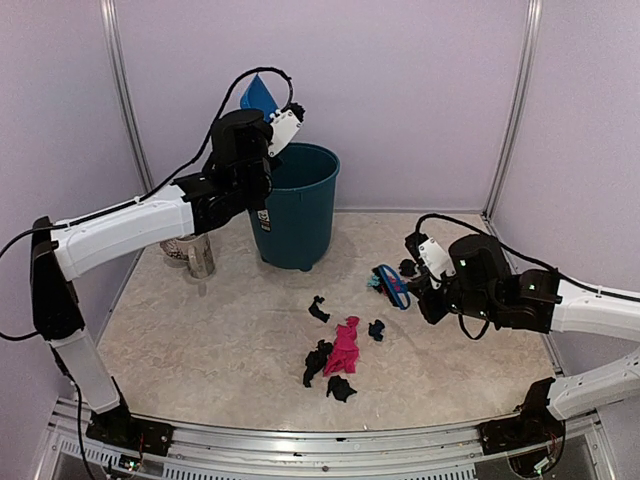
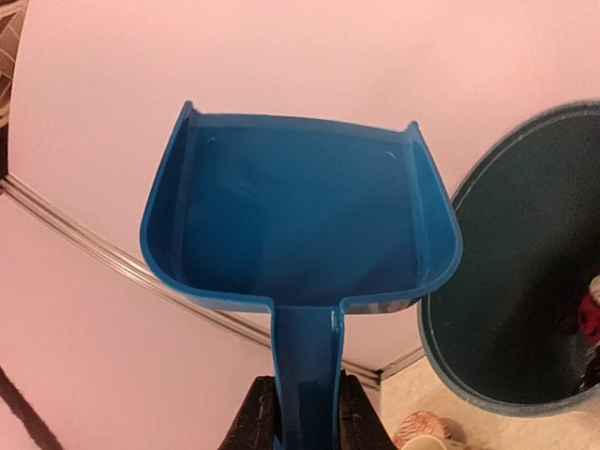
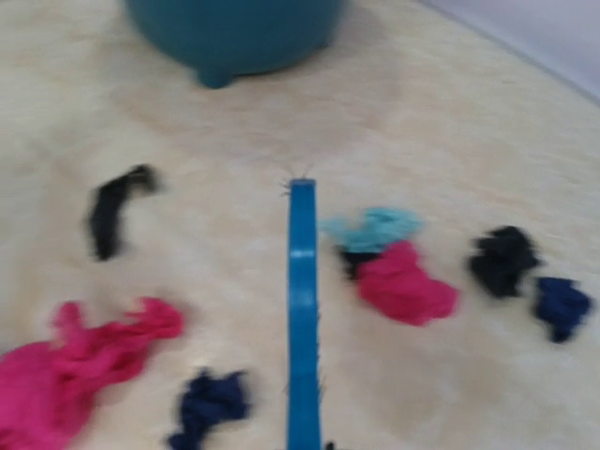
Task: Sweep away the paper scraps from the table
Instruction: Dump the paper scraps into the trash bin, then sweep the paper scraps at the center of the board.
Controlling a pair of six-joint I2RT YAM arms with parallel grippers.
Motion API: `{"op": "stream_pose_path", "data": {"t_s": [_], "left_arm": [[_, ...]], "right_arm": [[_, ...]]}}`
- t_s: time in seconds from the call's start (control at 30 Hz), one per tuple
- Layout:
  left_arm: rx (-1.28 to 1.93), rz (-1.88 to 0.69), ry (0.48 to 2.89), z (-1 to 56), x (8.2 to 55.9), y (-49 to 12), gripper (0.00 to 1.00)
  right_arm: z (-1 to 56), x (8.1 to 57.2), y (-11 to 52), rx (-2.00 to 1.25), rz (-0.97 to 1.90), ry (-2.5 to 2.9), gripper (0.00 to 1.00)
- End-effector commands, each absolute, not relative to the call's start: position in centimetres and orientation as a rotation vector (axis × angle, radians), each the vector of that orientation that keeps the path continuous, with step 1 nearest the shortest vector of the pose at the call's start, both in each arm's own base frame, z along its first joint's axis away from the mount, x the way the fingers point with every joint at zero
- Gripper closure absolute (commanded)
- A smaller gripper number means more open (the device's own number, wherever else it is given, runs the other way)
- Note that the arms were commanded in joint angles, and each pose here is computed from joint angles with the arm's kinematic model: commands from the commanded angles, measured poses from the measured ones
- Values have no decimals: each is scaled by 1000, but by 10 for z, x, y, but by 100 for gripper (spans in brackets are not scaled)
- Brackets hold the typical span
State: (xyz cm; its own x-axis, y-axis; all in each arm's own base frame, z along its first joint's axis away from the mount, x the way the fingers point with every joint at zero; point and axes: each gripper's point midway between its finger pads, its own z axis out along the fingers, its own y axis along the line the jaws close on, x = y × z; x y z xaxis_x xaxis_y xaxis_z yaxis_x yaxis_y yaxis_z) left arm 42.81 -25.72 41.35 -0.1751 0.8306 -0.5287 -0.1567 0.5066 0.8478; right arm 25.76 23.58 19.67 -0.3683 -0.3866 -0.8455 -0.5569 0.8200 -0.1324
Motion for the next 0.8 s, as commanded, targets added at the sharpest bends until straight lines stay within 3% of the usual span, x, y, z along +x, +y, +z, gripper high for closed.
{"op": "stream_pose_path", "data": {"t_s": [0.0, 0.4, 0.57, 0.77], "left_arm": [[534, 545, 1608, 422, 405, -257, 100], [521, -159, 1810, 377, 323, -265, 100], [525, -268, 1860, 355, 292, -258, 100], [531, -342, 1909, 330, 263, -252, 100]], "right_arm": [[212, 239, 271, -788, 467, 1981, 100], [221, 165, 347, -1068, 1030, 1892, 100], [212, 139, 363, -1171, 1196, 1913, 100], [164, 144, 373, -1187, 1162, 2109, 100]]}}
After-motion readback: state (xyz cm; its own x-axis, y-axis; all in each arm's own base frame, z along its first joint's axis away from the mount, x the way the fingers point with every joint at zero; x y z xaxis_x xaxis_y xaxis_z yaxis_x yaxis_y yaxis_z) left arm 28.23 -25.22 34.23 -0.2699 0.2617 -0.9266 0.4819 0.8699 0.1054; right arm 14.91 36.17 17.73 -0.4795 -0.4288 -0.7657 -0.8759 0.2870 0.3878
